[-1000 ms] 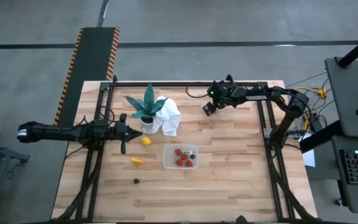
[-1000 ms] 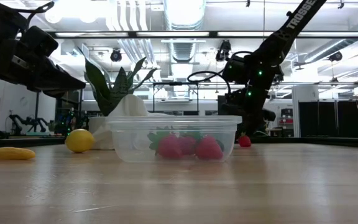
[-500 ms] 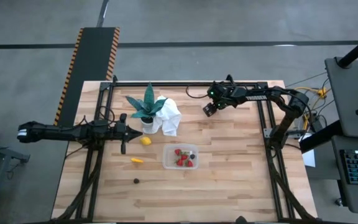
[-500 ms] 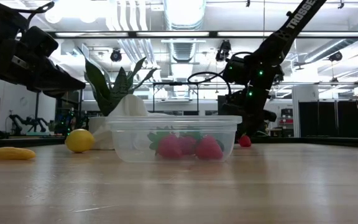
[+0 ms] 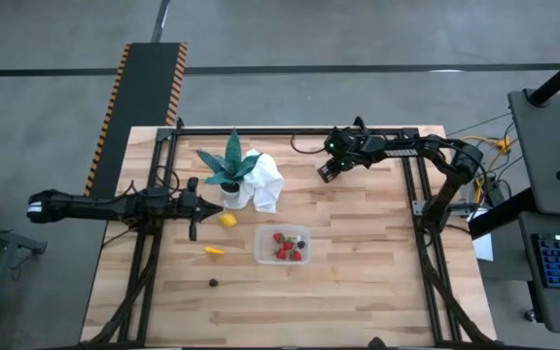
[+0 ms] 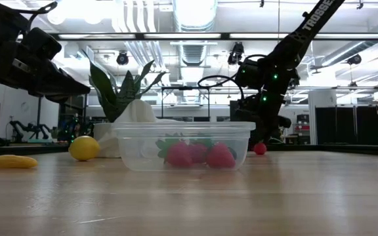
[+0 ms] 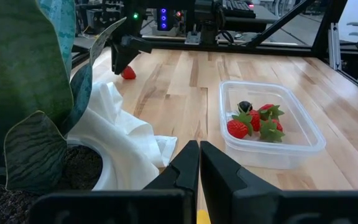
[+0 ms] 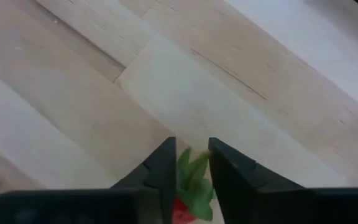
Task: Pick and placing Produce into tupperware
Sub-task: Put the strawberry into the bin
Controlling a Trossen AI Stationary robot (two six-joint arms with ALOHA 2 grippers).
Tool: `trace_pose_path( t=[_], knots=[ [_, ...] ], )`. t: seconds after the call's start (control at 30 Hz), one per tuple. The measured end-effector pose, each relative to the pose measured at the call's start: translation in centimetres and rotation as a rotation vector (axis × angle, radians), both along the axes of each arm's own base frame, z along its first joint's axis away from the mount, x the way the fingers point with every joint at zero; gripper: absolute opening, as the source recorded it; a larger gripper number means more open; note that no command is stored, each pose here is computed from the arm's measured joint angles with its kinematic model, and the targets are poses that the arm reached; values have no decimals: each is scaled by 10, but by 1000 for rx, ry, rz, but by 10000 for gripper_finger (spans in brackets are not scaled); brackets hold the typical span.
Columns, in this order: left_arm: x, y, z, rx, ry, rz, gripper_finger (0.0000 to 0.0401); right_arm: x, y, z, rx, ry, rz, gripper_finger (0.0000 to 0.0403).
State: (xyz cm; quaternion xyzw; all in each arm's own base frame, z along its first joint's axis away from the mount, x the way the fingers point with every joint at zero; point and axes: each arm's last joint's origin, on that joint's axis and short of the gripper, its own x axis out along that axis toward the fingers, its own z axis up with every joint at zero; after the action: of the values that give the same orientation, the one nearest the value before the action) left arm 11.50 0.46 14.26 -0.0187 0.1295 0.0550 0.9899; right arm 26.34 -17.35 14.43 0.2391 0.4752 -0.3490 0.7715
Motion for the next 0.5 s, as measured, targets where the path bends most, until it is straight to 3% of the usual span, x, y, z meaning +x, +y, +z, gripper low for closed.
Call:
trace_pose_path(
  t=[0.27,0.5],
  knots=[
    [0,0,0,0,0,-1,0,0,0,0,-12,15,43,16],
    [0,0,0,0,0,0,0,0,1,0,-3,19,61,9]
  ],
)
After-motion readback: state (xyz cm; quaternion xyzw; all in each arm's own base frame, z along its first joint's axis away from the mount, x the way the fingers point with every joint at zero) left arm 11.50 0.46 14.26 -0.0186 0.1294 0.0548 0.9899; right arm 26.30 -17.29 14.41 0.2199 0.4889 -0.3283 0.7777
